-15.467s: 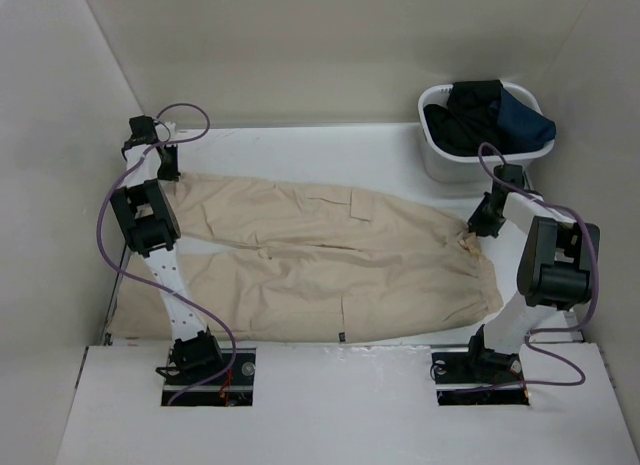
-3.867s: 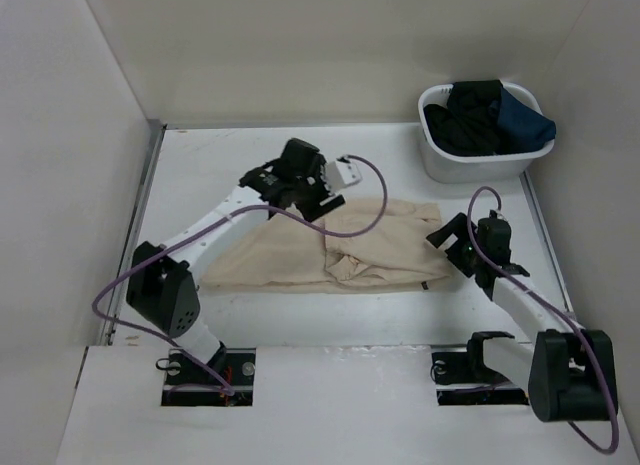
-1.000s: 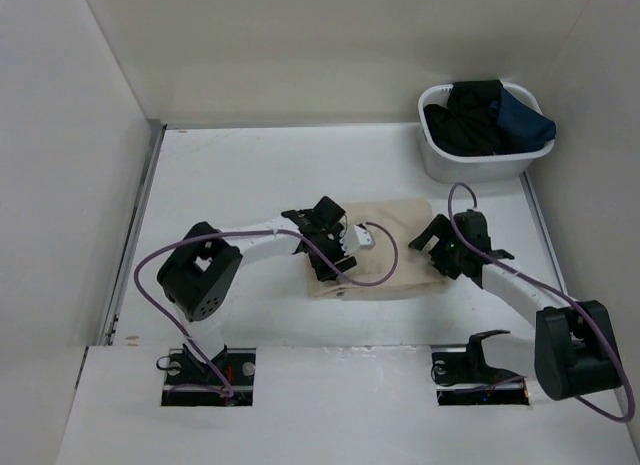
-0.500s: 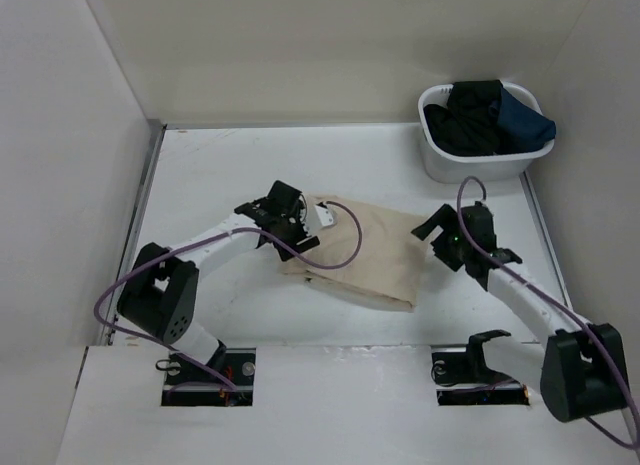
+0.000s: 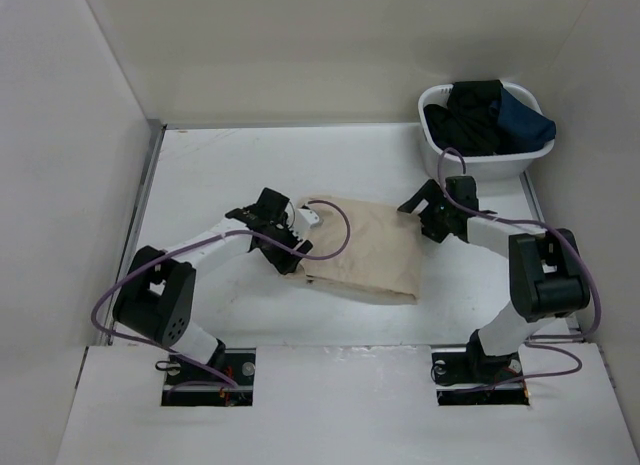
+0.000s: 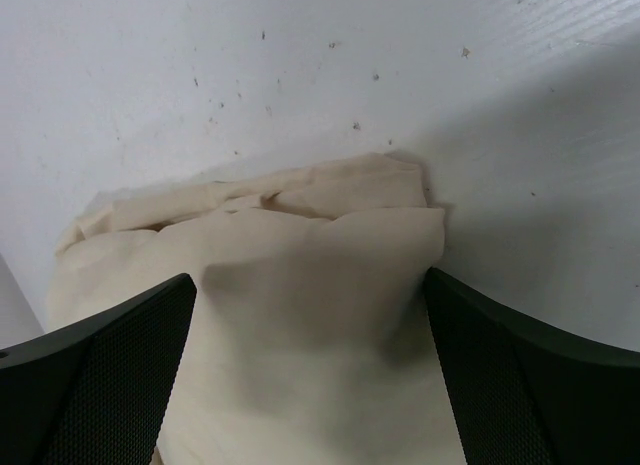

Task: Fold and stack the trousers
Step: Fold the trousers

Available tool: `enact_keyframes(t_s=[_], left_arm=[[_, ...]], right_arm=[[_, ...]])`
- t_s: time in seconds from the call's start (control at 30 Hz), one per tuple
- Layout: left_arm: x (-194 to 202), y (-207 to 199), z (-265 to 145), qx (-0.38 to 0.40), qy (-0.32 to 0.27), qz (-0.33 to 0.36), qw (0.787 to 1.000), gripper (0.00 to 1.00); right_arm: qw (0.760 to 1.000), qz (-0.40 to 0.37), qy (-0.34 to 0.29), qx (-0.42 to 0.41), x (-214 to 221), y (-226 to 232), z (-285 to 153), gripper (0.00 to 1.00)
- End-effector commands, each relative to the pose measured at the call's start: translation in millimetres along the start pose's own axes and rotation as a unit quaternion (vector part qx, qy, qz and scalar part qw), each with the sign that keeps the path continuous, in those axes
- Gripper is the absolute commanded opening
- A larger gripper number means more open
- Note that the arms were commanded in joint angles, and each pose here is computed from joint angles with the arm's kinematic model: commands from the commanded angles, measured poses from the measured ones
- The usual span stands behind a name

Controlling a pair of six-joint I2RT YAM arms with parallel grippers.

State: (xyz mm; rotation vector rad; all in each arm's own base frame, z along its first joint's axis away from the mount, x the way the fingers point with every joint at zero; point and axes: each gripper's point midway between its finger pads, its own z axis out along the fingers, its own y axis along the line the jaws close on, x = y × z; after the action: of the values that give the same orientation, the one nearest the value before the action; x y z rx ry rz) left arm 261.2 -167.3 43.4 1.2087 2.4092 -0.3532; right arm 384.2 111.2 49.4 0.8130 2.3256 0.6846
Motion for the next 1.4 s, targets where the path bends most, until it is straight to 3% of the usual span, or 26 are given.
enact_keyframes(t_s=[0.0, 0.1, 0.17, 0.23, 0.33, 0.47, 0.6, 0.7, 0.77, 0.93, 1.17, 1.3, 1.37], left_arm=[[-7, -2, 7, 0.006, -0.016, -0.033, 0.999, 0.62], [-12, 7, -9, 0.0, -0.029, -0.033, 0.999, 0.62], [-29, 17, -36, -0.003, -0.056, -0.018, 0.998, 0.62], [-55, 35, -66, -0.017, -0.093, 0.001, 0.996, 0.6], [-90, 83, -93, -0.059, -0.143, -0.004, 0.988, 0.55], [-112, 122, -70, -0.054, -0.16, 0.012, 0.986, 0.51], [-135, 111, -44, 0.014, -0.178, 0.041, 0.983, 0.52], [-147, 101, -33, 0.061, -0.196, 0.045, 0.978, 0.54], [-149, 100, -21, 0.08, -0.195, 0.04, 0.977, 0.54], [-154, 103, 0, 0.092, -0.194, 0.03, 0.976, 0.54], [-155, 107, 26, 0.091, -0.194, 0.011, 0.977, 0.54], [-141, 102, 45, 0.103, -0.167, 0.005, 0.98, 0.43], [-135, 98, 53, 0.109, -0.156, 0.001, 0.982, 0.31]], right_arm=[[0.999, 0.026, -0.013, -0.016, -6, 7, 8, 1.0], [0.998, -0.008, -0.028, -0.051, -20, 30, 5, 1.0], [0.993, -0.074, -0.058, -0.073, -37, 49, -11, 1.0], [0.98, -0.16, -0.104, -0.063, -54, 59, -35, 1.0], [0.942, -0.293, -0.159, -0.035, -44, 78, -74, 1.0], [0.872, -0.447, -0.175, -0.1, 33, 124, -108, 1.0], [0.81, -0.535, -0.13, -0.201, 128, 163, -122, 1.0], [0.789, -0.558, -0.105, -0.237, 172, 180, -119, 1.0], [0.775, -0.576, -0.086, -0.245, 199, 186, -108, 0.93], [0.762, -0.593, -0.033, -0.26, 250, 200, -75, 0.91], [0.772, -0.585, 0.028, -0.247, 284, 194, -38, 0.83], [0.768, -0.597, 0.077, -0.217, 303, 167, -22, 0.65], [0.766, -0.603, 0.088, -0.206, 308, 158, -18, 0.59]])
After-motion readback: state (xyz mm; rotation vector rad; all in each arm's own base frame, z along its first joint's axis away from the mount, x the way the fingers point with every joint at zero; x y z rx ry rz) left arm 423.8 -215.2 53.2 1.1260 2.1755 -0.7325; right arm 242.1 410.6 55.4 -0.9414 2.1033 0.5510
